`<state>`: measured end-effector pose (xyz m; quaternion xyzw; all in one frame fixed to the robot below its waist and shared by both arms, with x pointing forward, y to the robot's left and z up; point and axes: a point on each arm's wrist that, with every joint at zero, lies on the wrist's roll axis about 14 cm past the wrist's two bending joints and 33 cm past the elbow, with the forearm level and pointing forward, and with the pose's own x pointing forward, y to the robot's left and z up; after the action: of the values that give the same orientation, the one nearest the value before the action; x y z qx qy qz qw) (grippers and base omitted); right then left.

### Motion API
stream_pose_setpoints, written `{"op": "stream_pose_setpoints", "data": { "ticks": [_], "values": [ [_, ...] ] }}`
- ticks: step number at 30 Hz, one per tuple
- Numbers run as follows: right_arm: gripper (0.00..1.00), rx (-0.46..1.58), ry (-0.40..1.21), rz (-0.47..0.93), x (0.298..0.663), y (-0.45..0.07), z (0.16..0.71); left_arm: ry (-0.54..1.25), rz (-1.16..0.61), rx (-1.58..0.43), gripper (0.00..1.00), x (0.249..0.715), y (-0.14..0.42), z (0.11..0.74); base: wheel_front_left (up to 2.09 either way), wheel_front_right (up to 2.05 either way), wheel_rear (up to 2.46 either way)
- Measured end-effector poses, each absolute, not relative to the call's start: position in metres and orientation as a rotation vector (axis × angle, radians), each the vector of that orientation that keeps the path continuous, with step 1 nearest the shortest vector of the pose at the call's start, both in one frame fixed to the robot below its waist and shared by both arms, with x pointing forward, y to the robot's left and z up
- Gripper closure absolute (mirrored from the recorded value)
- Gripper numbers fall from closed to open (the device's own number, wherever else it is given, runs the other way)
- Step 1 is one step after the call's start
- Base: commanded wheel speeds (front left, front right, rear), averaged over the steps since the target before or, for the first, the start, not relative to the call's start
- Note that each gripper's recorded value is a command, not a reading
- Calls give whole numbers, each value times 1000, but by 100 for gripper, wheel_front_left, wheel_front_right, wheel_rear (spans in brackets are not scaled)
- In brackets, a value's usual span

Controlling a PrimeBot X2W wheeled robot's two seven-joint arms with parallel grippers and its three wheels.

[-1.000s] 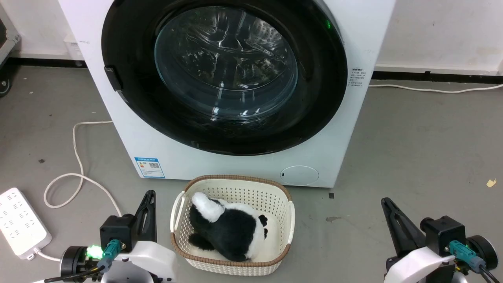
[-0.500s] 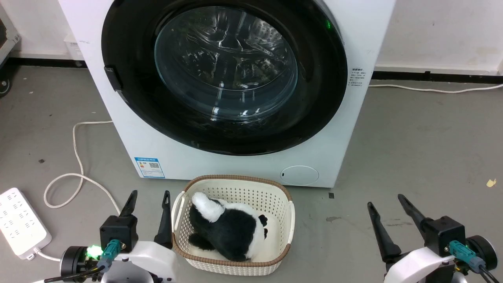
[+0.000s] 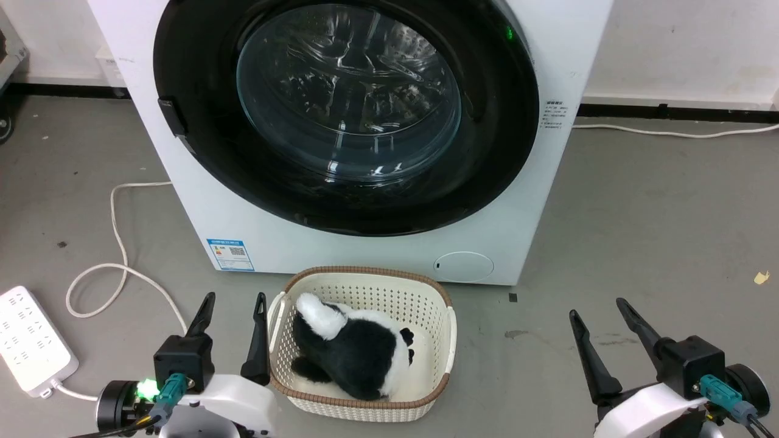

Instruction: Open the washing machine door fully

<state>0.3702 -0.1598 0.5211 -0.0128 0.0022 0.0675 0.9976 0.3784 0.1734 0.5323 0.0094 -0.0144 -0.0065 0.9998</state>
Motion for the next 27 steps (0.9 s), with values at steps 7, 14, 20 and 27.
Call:
{"op": "stream_pose_setpoints", "data": {
  "ticks": [7,14,20,27],
  "values": [
    [0,-28,18,147,374,-157,514,-18,-9,7,0,381,173,526,0,0,0],
    [0,-48,13,161,385,-157,512,-7,0,-9,0,384,174,519,0,0,0],
    [0,-63,-8,173,399,-158,516,-4,-5,-16,0,390,172,516,0,0,0],
    [100,-42,-38,185,423,-161,523,-8,14,-31,0,397,174,513,0,0,0]
  ]
}}
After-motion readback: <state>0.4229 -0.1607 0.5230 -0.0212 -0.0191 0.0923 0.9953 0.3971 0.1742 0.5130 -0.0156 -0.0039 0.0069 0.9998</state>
